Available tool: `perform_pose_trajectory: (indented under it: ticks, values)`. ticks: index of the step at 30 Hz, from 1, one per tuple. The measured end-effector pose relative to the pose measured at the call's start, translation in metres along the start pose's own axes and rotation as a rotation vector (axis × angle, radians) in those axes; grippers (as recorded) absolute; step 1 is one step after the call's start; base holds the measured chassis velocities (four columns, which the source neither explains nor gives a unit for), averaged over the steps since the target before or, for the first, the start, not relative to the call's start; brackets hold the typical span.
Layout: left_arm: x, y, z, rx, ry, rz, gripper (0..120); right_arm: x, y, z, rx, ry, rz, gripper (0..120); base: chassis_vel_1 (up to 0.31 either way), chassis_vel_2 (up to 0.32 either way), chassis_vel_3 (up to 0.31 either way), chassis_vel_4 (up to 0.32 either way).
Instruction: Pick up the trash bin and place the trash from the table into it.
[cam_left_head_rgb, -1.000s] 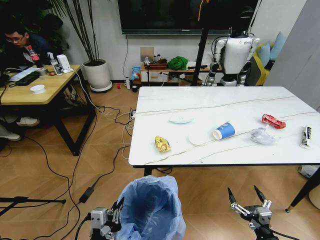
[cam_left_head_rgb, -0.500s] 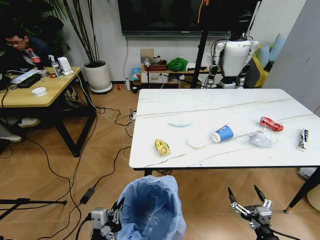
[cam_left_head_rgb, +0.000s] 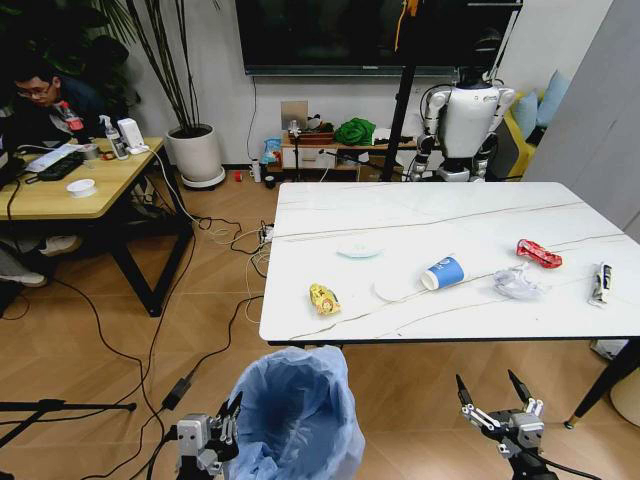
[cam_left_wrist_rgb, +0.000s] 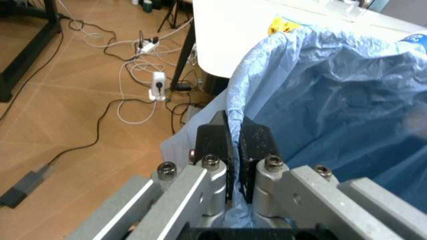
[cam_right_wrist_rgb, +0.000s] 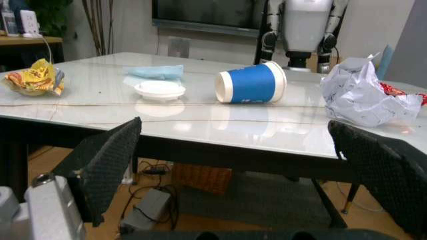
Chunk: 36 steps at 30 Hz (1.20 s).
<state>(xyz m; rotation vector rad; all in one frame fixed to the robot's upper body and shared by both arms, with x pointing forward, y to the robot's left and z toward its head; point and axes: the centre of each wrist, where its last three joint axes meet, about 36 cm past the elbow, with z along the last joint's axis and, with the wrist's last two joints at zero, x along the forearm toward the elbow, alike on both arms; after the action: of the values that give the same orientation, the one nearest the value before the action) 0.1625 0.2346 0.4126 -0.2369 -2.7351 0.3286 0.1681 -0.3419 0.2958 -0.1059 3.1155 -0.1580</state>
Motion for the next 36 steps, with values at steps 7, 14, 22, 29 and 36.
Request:
perform_pose_trajectory:
  ticks: [7,14,22,29,36]
  values:
    - [0.002,-0.003,-0.002,-0.007,-0.006,-0.007,0,0.001,-0.001,-0.001,0.003,0.000,-0.002,100,0.000,0.000,0.000,0.000]
    - [0.000,-0.001,-0.004,-0.038,-0.025,-0.010,0,0.003,-0.002,-0.007,0.016,-0.008,-0.015,100,0.000,0.000,0.000,0.000]
    - [0.009,-0.011,-0.007,0.029,0.031,0.006,0,-0.002,-0.026,-0.041,0.065,-0.039,-0.022,100,0.000,0.000,0.000,0.000]
    - [0.016,-0.008,0.003,0.044,0.095,0.014,0,-0.031,-0.037,-0.096,0.041,-0.059,-0.118,100,0.000,0.000,0.000,0.000]
    - [0.020,-0.007,0.008,0.044,0.128,0.024,0,-0.077,-0.053,-0.138,0.096,-0.055,-0.339,100,0.000,0.000,0.000,0.000]
